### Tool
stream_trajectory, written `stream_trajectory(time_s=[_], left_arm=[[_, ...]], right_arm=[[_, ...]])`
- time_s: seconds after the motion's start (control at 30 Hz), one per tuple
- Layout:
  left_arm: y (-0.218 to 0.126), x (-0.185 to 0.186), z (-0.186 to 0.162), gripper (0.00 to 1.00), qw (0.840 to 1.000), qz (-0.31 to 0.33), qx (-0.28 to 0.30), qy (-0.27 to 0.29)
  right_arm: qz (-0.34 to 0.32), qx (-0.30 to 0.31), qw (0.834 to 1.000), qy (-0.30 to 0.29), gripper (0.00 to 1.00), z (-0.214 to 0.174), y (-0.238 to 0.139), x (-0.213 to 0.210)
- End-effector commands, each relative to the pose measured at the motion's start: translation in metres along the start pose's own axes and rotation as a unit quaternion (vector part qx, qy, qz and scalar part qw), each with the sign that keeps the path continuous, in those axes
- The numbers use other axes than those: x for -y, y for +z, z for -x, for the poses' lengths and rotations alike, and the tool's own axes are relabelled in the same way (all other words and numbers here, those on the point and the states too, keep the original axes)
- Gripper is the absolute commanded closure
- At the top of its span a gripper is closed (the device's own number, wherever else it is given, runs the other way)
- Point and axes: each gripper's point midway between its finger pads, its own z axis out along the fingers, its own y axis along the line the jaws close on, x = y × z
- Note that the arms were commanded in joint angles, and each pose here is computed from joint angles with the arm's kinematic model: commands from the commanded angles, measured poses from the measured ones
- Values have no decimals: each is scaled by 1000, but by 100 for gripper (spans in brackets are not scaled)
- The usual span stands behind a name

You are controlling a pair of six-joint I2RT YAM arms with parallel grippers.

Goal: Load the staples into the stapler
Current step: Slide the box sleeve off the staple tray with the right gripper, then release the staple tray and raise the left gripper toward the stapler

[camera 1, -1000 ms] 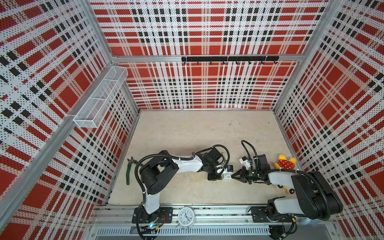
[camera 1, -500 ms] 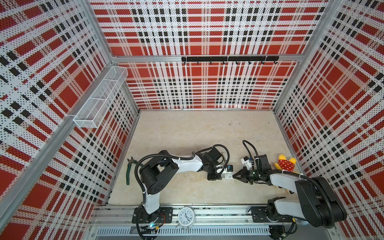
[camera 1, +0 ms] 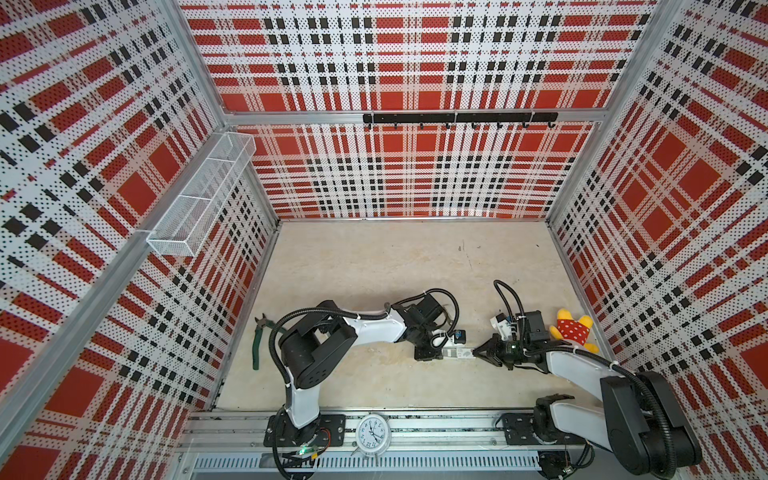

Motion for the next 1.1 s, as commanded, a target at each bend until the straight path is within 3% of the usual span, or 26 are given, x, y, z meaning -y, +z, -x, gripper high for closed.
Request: stream_trajectory(time_s=[0.0, 0.37, 0.83, 0.9, 1.07], left_arm=[[5, 10, -28, 68, 998, -20, -50, -19], [4, 7, -27, 67, 998, -13, -51, -18], [4, 5, -27, 67, 998, -7, -53, -21], [3, 5, -27, 63, 998, -6, -52, -21], [0, 5, -27, 47, 998, -3, -53, -17]], right_arm=[[-21, 10, 1000, -2, 96, 0, -2, 9], [-30, 34, 999, -6, 95, 3, -10, 9], [-62, 63, 996, 4, 82, 9, -18, 18], [-66, 71, 995, 4, 71, 11, -20, 18], [-63, 95, 993, -12, 66, 18, -29, 10]])
